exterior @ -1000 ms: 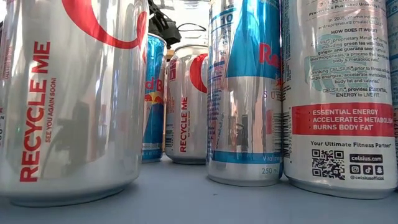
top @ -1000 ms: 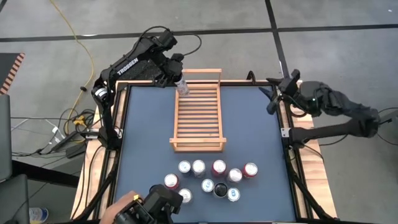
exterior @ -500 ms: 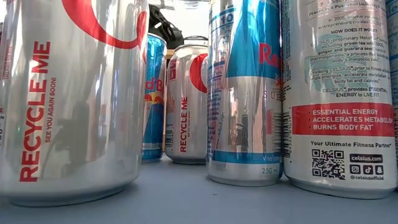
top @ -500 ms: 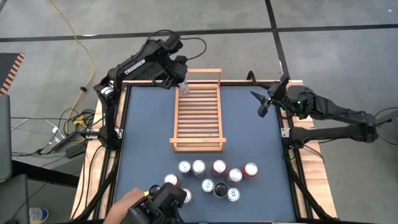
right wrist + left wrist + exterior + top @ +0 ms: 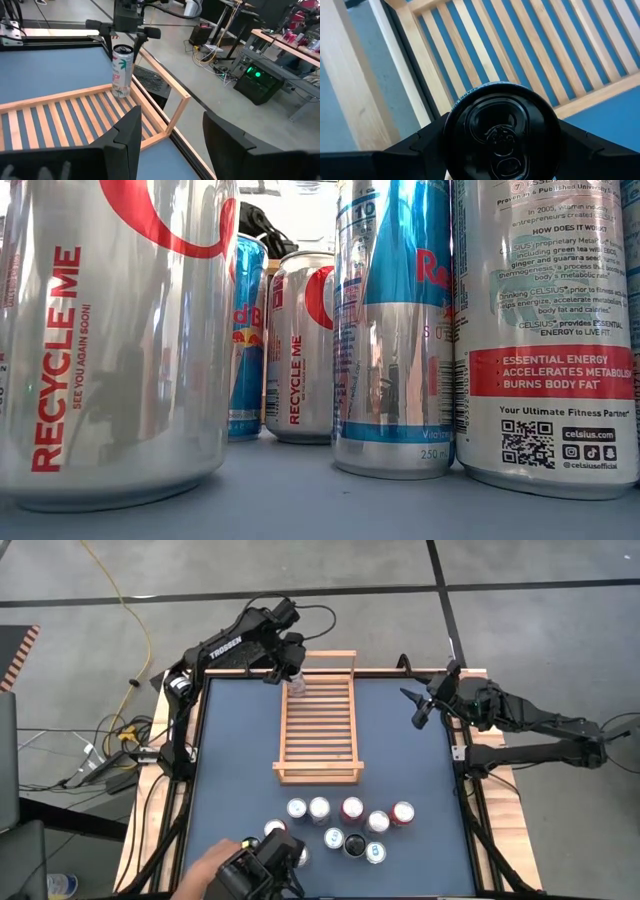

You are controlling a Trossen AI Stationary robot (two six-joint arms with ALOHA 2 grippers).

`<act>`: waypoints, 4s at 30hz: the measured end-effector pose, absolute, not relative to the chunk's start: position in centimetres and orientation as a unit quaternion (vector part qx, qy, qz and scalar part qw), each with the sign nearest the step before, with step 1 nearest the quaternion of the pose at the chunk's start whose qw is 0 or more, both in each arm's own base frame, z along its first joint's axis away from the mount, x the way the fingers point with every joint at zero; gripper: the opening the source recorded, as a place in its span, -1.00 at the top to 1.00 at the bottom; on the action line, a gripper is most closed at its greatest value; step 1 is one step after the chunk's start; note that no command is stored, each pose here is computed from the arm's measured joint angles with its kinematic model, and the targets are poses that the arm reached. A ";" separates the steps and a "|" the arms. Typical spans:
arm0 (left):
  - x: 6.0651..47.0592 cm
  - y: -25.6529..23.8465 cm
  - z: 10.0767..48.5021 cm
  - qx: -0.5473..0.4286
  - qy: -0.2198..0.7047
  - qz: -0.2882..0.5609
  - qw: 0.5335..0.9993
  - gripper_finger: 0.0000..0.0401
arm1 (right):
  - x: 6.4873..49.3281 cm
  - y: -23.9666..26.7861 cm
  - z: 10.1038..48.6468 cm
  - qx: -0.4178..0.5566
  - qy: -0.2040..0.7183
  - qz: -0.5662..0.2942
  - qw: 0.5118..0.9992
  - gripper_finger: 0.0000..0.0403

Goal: Place canned beverage on shelf
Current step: Put the right white soda can on the shelf, then put the right white soda can on the shelf aligned with the other white soda can

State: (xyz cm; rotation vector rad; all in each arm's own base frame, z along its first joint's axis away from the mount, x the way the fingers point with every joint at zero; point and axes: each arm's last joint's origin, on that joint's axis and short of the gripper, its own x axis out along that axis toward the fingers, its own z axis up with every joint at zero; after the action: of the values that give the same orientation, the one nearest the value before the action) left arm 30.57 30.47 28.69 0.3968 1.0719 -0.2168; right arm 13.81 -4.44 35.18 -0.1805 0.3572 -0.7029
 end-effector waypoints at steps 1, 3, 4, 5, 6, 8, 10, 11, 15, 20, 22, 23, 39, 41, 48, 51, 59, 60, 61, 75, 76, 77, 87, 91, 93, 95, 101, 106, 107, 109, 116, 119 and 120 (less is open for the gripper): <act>30.6 30.5 28.7 0.187 0.504 -0.100 0.837 -0.25 | 13.8 -4.4 35.2 -0.088 0.173 -0.342 0.919 0.06; 30.6 30.6 28.6 0.186 0.505 -0.098 0.837 -0.25 | 13.8 -4.4 35.2 -0.088 0.173 -0.342 0.919 0.06; 30.7 30.6 28.5 0.185 0.509 -0.099 0.835 -0.25 | 13.8 -4.4 35.2 -0.088 0.174 -0.342 0.919 0.06; 30.8 30.6 28.3 0.184 0.513 -0.098 0.833 -0.25 | 13.8 -4.4 35.2 -0.088 0.174 -0.342 0.919 0.06; 30.8 30.7 28.0 0.182 0.520 -0.096 0.829 -0.25 | 13.8 -4.4 35.2 -0.088 0.173 -0.342 0.919 0.06; 30.8 30.9 27.6 0.177 0.529 -0.092 0.825 -0.25 | 13.8 -4.4 35.2 -0.088 0.174 -0.342 0.919 0.06; 30.6 31.1 27.6 0.171 0.529 -0.088 0.827 -0.25 | 13.8 -4.4 35.2 -0.088 0.174 -0.342 0.919 0.06; 30.6 31.1 27.6 0.169 0.528 -0.089 0.828 -0.25 | 13.8 -4.4 35.2 -0.088 0.173 -0.342 0.919 0.06; 30.6 31.2 27.4 0.163 0.525 -0.092 0.830 -0.25 | 13.8 -4.4 35.2 -0.088 0.174 -0.342 0.919 0.06; 30.6 31.2 27.4 0.160 0.530 -0.089 0.828 -0.27 | 13.8 -4.4 35.2 -0.088 0.174 -0.342 0.919 0.06; 30.6 31.2 27.4 0.158 0.531 -0.087 0.828 -0.31 | 13.8 -4.4 35.2 -0.088 0.174 -0.342 0.919 0.06; 30.6 31.2 27.4 0.157 0.531 -0.086 0.829 -0.33 | 13.8 -4.4 35.2 -0.088 0.174 -0.342 0.919 0.06; 30.9 31.4 27.5 0.143 0.538 -0.039 0.830 -0.44 | 13.8 -4.4 35.2 -0.087 0.174 -0.343 0.919 -0.02; 30.9 31.5 27.5 0.142 0.540 -0.035 0.829 -0.44 | 13.8 -4.4 35.2 -0.084 0.174 -0.344 0.919 -0.08; 31.3 31.2 27.5 0.143 0.547 -0.026 0.824 -0.44 | 13.7 -4.4 34.9 -0.085 0.186 -0.343 0.917 -0.26; 31.5 30.9 27.5 0.144 0.550 -0.025 0.822 -0.44 | 13.9 -4.5 34.8 -0.086 0.191 -0.343 0.916 -0.26; 32.2 30.2 27.7 0.158 0.563 -0.017 0.811 -0.44 | 14.2 -4.5 34.4 -0.090 0.210 -0.340 0.912 -0.27; 32.3 30.1 27.7 0.159 0.564 -0.017 0.810 -0.44 | 14.3 -4.5 34.4 -0.091 0.210 -0.340 0.912 -0.27; 32.3 30.1 27.7 0.159 0.564 -0.017 0.810 -0.44 | 14.3 -4.6 34.4 -0.090 0.210 -0.340 0.912 -0.27; 31.2 28.0 30.1 0.142 0.561 -0.048 0.814 -0.38 | 14.4 -4.6 34.3 -0.096 0.216 -0.338 0.911 -0.27; 31.1 27.9 30.3 0.140 0.555 -0.051 0.819 -0.37 | 14.4 -4.6 34.3 -0.095 0.216 -0.338 0.911 -0.27; 31.0 27.8 30.6 0.140 0.550 -0.051 0.822 -0.35 | 14.4 -4.6 34.3 -0.095 0.216 -0.338 0.911 -0.27; 30.7 28.0 31.5 0.167 0.568 0.002 0.806 -0.34 | 14.4 -4.6 34.3 -0.094 0.216 -0.339 0.911 -0.27; 30.3 27.9 32.2 0.177 0.574 0.019 0.799 -0.34 | 14.7 -4.6 34.3 -0.090 0.215 -0.339 0.911 -0.27; 29.8 27.5 33.3 0.183 0.569 0.031 0.801 -0.34 | 14.9 -4.7 34.1 -0.091 0.221 -0.338 0.910 -0.27; 29.1 26.8 34.7 0.187 0.557 0.045 0.808 -0.34 | 15.3 -4.7 33.9 -0.092 0.227 -0.336 0.909 -0.27; 26.5 22.4 40.9 0.174 0.478 0.086 0.857 -0.34 | 16.5 -4.9 33.4 -0.088 0.236 -0.312 0.916 -0.27; 24.1 15.9 45.2 0.122 0.405 0.039 0.905 -0.34 | 17.2 -4.7 33.3 -0.086 0.234 -0.291 0.924 -0.27; 23.8 14.3 45.8 0.119 0.397 0.023 0.910 -0.33 | 17.3 -4.6 33.2 -0.086 0.236 -0.288 0.924 -0.27; 23.3 11.4 46.7 0.119 0.385 -0.004 0.915 -0.33 | 17.3 -4.4 33.2 -0.088 0.237 -0.282 0.925 -0.27; 23.0 1.6 47.8 0.109 0.380 -0.094 0.914 -0.33 | 17.5 -3.4 33.1 -0.071 0.233 -0.260 0.934 -0.27; 23.0 -1.9 47.1 0.098 0.410 -0.080 0.903 -0.33 | 17.4 -2.9 32.9 -0.065 0.241 -0.250 0.936 -0.27; 23.0 -3.0 46.7 0.095 0.417 -0.073 0.901 -0.33 | 17.5 -2.8 32.8 -0.063 0.241 -0.246 0.937 -0.27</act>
State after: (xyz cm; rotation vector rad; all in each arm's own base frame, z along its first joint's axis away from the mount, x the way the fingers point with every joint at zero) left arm 23.05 -2.97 46.75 0.1964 0.8629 -0.1512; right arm 17.47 -2.75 32.85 -0.1288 0.4925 -0.5035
